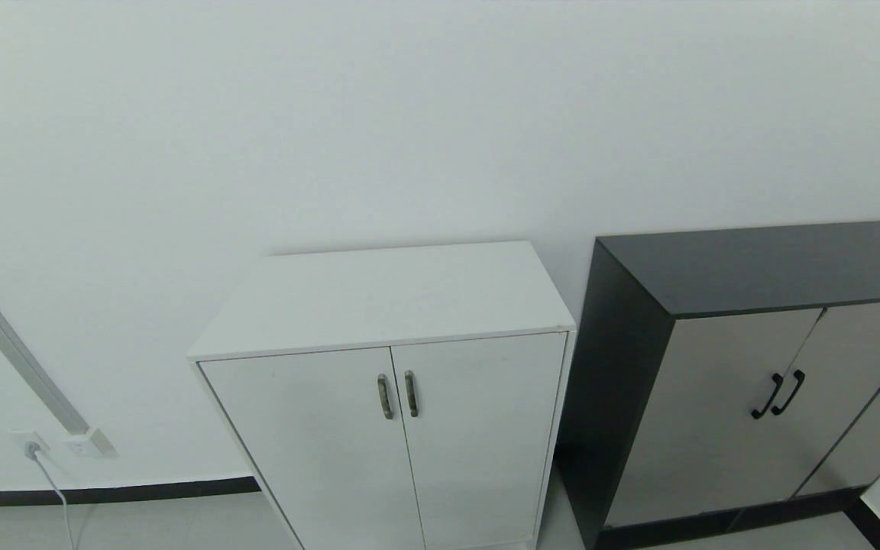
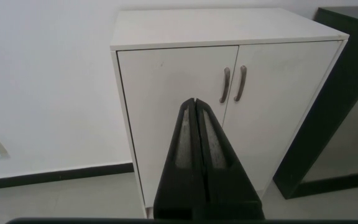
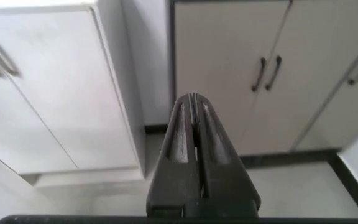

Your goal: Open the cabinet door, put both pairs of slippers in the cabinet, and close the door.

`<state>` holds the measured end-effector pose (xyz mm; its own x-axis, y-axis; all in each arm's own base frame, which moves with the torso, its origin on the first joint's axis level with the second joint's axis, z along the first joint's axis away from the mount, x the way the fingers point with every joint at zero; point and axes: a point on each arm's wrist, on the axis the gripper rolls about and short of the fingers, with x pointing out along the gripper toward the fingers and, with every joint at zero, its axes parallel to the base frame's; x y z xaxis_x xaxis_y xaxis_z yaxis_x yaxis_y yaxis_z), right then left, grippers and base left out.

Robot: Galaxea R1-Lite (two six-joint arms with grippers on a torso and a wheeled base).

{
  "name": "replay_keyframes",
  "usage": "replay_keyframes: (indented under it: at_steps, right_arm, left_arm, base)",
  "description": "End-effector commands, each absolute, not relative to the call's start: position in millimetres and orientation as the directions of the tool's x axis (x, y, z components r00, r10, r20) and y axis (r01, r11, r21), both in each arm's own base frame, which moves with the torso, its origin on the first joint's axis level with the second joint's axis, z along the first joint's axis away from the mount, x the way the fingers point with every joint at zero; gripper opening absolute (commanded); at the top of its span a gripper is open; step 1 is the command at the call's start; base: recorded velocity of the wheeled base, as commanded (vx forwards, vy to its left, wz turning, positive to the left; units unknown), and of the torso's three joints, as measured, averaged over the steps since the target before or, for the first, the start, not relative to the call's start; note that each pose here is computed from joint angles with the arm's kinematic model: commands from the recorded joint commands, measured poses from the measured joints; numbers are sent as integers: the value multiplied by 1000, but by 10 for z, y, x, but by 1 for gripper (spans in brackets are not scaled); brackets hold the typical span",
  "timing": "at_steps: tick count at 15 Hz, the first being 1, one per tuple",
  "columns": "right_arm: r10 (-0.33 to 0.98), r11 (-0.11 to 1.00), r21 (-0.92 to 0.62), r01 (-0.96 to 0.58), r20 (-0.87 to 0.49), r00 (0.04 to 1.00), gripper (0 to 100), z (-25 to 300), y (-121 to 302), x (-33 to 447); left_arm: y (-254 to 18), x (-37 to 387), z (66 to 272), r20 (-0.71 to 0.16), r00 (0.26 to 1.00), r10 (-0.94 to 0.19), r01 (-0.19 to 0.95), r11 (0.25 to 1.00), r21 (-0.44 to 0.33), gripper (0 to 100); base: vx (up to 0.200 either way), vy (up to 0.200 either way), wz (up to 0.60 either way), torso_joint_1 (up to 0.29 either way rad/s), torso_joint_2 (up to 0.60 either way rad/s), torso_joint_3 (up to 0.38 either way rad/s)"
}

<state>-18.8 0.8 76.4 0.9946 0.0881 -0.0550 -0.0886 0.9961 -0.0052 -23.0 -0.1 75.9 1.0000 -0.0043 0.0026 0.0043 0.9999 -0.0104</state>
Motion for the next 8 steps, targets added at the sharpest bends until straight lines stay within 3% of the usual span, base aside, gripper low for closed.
replay_keyframes:
  at_steps: [1,8]
  right_arm:
    - [89,996,-20,-90,-55,995,0,767,9,-189]
    - [51,998,-37,-51,-2,999,0,758,12,-228]
  left_arm:
    - [-1,-229,759,2,1000,-5,5,1000,-9,0]
    - [-1,-229,759,2,1000,-6,6,1000,-9,0]
  base:
    - [0,0,0,0,0,0]
    - [0,0,0,0,0,0]
